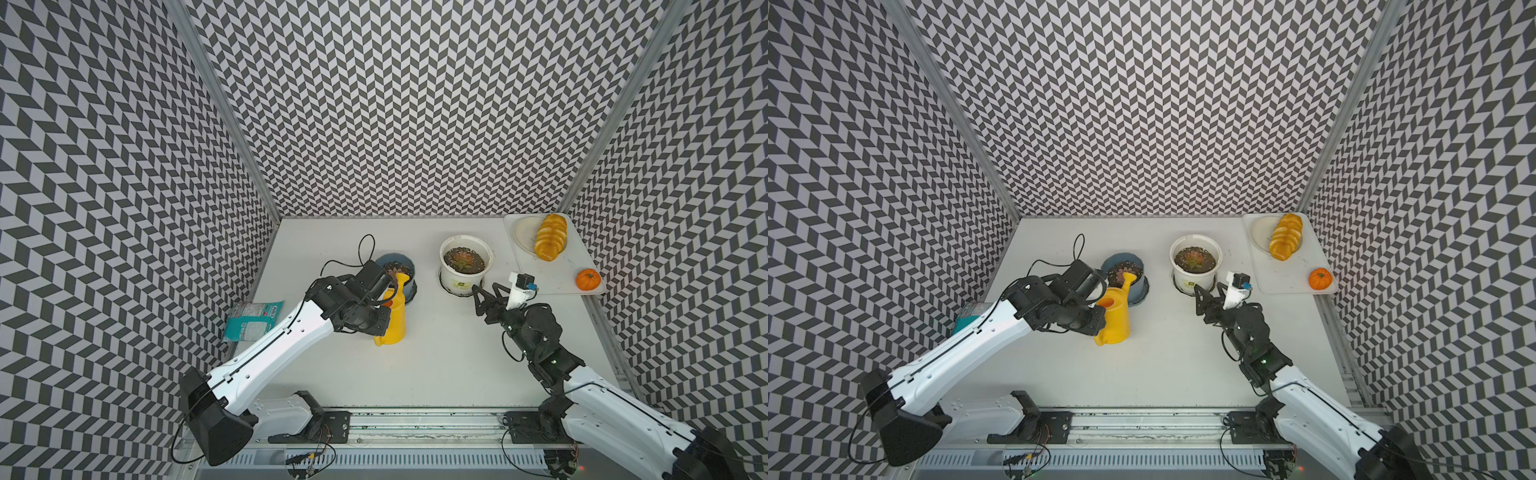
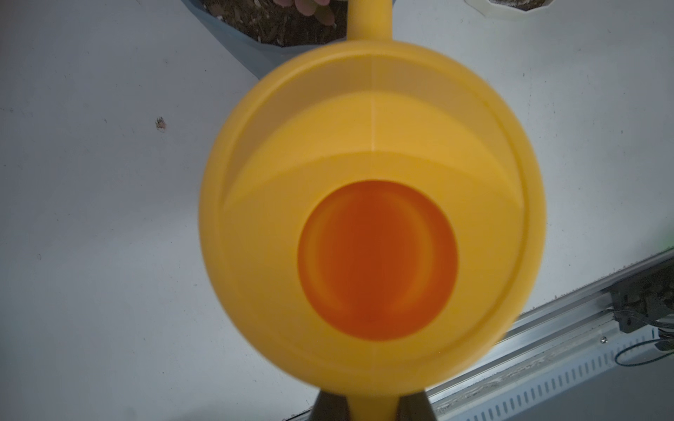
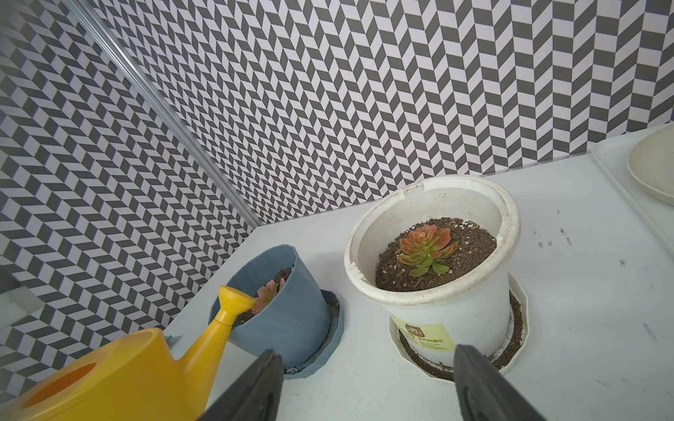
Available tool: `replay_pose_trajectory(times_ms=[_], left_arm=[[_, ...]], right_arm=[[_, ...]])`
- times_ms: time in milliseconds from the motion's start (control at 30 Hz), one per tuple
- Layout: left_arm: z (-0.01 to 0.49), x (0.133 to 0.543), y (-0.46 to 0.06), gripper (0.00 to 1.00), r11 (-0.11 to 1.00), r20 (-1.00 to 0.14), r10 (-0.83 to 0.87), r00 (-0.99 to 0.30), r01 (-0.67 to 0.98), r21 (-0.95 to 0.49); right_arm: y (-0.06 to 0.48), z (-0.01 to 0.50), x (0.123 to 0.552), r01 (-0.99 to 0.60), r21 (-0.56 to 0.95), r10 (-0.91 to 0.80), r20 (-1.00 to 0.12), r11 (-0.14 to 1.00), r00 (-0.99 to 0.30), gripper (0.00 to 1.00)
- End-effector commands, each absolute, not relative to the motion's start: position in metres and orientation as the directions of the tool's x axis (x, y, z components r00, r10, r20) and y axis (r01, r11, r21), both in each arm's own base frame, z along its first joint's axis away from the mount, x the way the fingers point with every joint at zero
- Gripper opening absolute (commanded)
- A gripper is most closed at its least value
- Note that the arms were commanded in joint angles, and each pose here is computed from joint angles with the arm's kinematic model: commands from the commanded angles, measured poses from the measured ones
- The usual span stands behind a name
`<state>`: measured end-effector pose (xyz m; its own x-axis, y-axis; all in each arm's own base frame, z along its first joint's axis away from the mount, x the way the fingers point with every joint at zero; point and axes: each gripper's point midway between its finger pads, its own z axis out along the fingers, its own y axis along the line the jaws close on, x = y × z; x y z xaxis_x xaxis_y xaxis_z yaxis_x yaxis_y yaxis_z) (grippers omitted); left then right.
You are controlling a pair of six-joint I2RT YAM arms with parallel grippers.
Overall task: Water the succulent around the soil edge
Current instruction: Water the soil of the potted plant with water.
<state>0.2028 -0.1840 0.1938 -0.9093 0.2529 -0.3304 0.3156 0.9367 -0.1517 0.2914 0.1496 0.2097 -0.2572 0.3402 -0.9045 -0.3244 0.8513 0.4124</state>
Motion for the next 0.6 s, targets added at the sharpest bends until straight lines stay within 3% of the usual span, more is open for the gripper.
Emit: replay_pose_trajectory(times_ms=[0, 567], left_arm=[[0.207, 0.214, -0.188, 0.00, 0.946, -0.361, 0.213, -0.908, 0.285, -0.157], [0.230, 0.235, -0.208, 0.00, 0.952, -0.312, 0.123, -0.942, 0.201, -0.231]], right_arm=[[0.150, 0.222, 0.292, -0.347, 0.408, 0.351, -0.911, 0.845, -0.216, 0.77], [0.145, 0.223, 0.292, -0.326, 0.402, 0.350, -0.913, 0.855, -0.208, 0.78]])
